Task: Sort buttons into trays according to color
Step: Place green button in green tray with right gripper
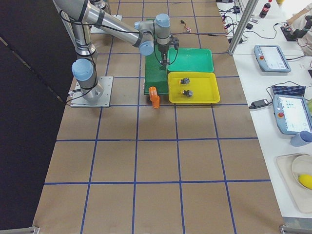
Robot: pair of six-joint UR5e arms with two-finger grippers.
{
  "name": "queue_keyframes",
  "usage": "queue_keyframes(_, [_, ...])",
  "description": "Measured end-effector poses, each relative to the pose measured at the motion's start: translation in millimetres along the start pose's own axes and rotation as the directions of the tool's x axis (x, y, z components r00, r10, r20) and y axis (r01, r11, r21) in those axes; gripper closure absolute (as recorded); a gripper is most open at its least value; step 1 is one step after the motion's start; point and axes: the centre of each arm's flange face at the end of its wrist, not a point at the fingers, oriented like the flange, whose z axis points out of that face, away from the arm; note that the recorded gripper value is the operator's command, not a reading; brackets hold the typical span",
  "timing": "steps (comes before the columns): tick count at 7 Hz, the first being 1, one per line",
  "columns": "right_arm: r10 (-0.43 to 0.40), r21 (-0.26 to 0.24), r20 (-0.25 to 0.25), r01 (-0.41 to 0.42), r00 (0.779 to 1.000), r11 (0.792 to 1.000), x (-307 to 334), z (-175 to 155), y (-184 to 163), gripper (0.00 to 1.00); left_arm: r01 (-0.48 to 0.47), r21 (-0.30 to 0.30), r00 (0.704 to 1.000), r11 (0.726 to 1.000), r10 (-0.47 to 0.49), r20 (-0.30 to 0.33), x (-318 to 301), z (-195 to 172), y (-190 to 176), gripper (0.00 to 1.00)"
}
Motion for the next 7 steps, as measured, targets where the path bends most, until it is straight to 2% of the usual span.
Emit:
queue_keyframes(1, [-0.007, 0.032, 0.000, 0.007, 1.000, 0.999, 0, -9, -43, 0.82, 0.000, 0.000, 1.000, 1.000, 0.000, 0.001, 0, 0, 0, 0.00])
queue_keyframes(2, [-0.014, 0.054, 0.001, 0.014, 1.000, 0.998, -2, -17, -82, 0.55, 0.000, 0.001, 1.000, 1.000, 0.000, 0.001, 0, 0, 0, 0.00])
queue_keyframes(3, [-0.019, 0.060, 0.005, 0.019, 1.000, 0.998, -4, -15, -111, 0.05, -0.001, 0.001, 1.000, 1.000, 0.001, 0.001, 0, 0, 0, 0.00])
queue_keyframes(4, [-0.028, 0.057, 0.011, 0.027, 1.000, 0.998, -10, -9, -125, 0.00, -0.001, 0.001, 1.000, 1.000, 0.001, 0.001, 0, 1, 0, 0.00])
queue_keyframes(7, [-0.037, 0.042, 0.005, 0.037, 0.999, 0.998, -15, 0, -130, 0.00, 0.000, 0.008, 1.000, 1.000, 0.000, 0.002, 0, 0, -1, 0.00])
